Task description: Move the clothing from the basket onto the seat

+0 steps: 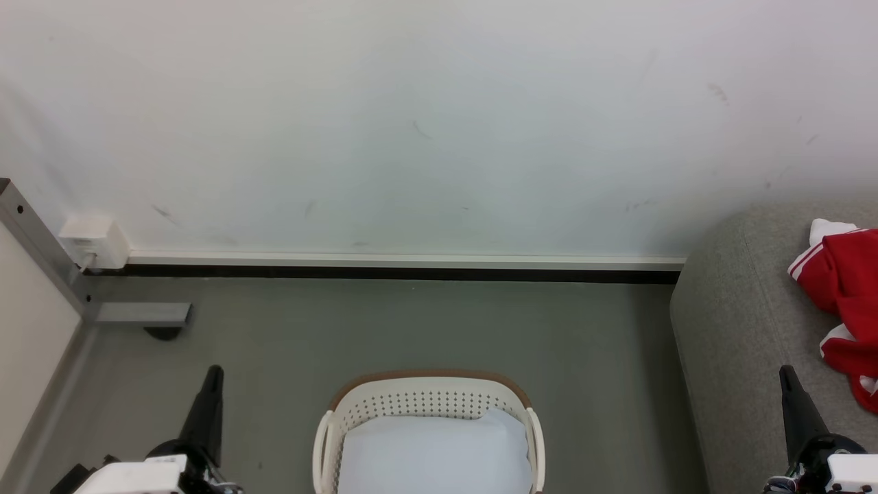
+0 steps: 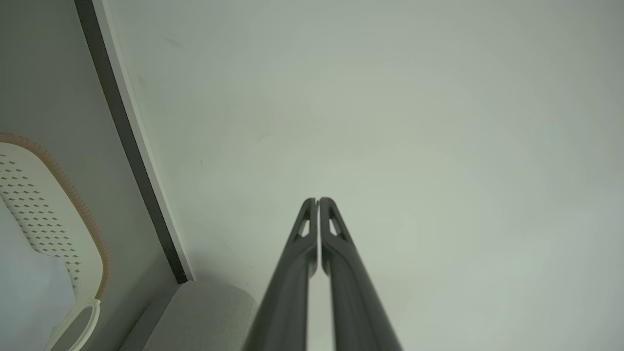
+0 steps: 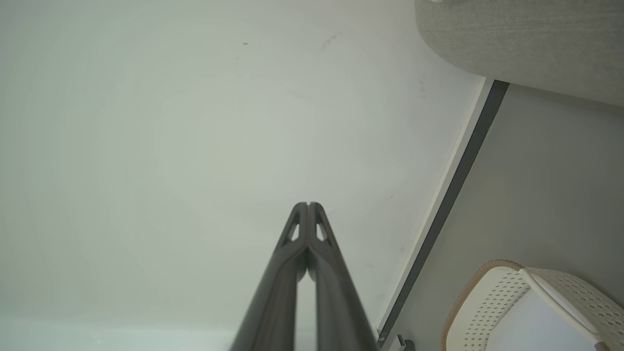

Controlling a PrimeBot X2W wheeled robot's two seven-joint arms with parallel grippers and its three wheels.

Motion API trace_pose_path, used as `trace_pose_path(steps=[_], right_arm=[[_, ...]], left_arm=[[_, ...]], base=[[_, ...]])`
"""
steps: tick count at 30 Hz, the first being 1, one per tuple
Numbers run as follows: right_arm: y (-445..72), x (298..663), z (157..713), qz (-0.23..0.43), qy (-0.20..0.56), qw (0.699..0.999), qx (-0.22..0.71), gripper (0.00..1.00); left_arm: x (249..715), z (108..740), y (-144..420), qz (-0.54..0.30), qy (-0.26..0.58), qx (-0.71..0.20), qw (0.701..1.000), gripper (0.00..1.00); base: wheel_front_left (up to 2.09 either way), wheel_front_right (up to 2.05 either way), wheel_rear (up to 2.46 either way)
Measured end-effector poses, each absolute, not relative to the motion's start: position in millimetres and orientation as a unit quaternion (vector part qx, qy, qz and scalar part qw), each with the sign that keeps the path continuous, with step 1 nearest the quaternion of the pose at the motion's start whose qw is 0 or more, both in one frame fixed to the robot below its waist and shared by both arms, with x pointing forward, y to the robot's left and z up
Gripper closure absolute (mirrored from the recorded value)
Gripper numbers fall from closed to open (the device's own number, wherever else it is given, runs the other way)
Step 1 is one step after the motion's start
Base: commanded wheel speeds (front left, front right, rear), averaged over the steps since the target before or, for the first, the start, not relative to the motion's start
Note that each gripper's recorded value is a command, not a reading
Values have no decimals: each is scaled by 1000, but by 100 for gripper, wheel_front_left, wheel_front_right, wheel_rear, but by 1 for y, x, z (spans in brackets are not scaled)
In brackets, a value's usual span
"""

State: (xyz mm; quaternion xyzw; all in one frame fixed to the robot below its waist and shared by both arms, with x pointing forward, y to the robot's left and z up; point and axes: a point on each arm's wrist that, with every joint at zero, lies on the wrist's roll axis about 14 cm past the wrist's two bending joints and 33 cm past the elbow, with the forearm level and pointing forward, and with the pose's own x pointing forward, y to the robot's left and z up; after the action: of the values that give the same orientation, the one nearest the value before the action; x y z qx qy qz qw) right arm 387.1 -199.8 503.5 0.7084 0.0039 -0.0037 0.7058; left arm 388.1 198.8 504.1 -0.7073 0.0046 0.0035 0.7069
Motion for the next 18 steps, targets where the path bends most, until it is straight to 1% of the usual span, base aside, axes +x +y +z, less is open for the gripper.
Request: trace_pose_path(steps=[18], right_arm=[[-200, 387, 504, -4, 4, 706, 708, 100]], left_arm=[[388, 504, 199, 3, 5, -707, 707, 100]], base=[[0, 0, 0]])
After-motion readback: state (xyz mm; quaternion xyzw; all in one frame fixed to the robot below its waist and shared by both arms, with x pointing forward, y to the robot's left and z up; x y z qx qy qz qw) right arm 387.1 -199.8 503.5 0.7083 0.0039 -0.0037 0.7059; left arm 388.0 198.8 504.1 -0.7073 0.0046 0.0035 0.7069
